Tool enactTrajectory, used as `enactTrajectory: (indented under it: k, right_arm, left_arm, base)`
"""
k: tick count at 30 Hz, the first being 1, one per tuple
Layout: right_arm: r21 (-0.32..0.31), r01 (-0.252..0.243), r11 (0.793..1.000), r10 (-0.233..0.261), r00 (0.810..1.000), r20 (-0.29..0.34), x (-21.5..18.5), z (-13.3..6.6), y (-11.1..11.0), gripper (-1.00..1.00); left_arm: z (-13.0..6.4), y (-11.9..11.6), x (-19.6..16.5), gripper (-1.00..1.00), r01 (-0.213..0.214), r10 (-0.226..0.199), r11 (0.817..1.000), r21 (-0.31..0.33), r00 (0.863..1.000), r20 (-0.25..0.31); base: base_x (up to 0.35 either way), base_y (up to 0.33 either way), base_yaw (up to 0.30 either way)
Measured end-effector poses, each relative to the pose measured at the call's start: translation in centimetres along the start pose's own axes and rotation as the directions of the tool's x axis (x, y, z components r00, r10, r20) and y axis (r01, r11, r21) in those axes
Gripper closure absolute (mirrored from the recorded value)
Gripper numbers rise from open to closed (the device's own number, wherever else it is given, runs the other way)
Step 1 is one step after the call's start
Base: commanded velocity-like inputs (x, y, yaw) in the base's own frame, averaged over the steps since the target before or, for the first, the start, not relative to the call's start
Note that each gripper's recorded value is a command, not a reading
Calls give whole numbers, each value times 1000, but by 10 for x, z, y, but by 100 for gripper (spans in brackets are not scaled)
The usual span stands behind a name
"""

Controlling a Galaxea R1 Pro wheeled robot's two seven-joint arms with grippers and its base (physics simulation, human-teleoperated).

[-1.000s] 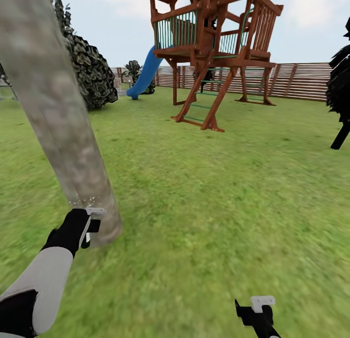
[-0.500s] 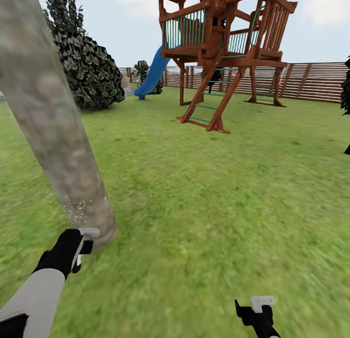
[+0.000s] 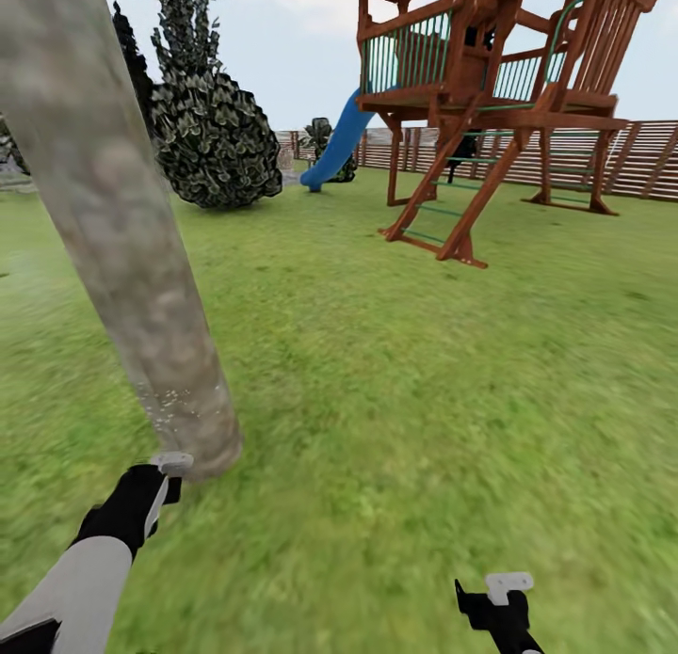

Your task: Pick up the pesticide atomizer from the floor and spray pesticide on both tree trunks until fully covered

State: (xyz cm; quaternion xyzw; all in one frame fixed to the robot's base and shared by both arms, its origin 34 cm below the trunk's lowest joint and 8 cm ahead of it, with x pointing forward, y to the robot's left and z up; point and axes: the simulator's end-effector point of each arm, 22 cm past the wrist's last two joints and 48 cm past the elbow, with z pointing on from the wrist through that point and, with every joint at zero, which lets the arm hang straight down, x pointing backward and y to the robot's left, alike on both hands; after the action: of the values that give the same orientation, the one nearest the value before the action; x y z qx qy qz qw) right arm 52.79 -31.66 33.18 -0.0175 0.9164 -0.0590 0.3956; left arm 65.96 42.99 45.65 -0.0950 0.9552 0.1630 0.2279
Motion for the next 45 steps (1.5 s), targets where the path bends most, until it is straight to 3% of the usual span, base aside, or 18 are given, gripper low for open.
enactTrajectory:
  k: [4,8,13,21,23,25,34,45]
  right_arm:
    - [2,-1,1000,1,1000,0,0,0,-1,-100]
    - [-18,-11,1000,12,999,48,-28,8,16,-100]
    - [-40,-21,999,22,999,39,-23,5,34,-100]
    - [-36,-16,999,17,1000,25,-16,4,32,-100]
    - [-34,-15,999,15,1000,12,-10,2,31,-100]
    - [-33,-14,999,15,1000,10,-9,2,31,-100]
    - [-36,-10,999,11,1000,11,-9,2,31,-100]
    - [-37,-10,999,10,1000,10,-9,2,33,-100]
  left_arm:
    - [0,-6,3,100,7,-7,1000,6,1000,-1]
    - [0,-16,9,100,4,-4,1000,23,1000,-7]
    - [-1,-19,9,100,6,-6,1000,26,1000,-3]
    - [-5,-28,3,100,9,-9,999,36,1000,11]
    - [-14,-27,-18,100,25,-27,999,37,998,59]
    - [-18,-32,-24,100,28,-31,999,45,997,70]
    - [-16,-29,-20,100,24,-25,999,27,998,62]
    - [-16,-30,-18,100,28,-29,999,29,998,60]
  base:
    - [116,-159,50]
    - [0,0,0]
    - [0,0,0]
    - [0,0,201]
    - [0,0,277]
    - [71,-63,222]
    - [36,-257,24]
    - [159,-239,213]
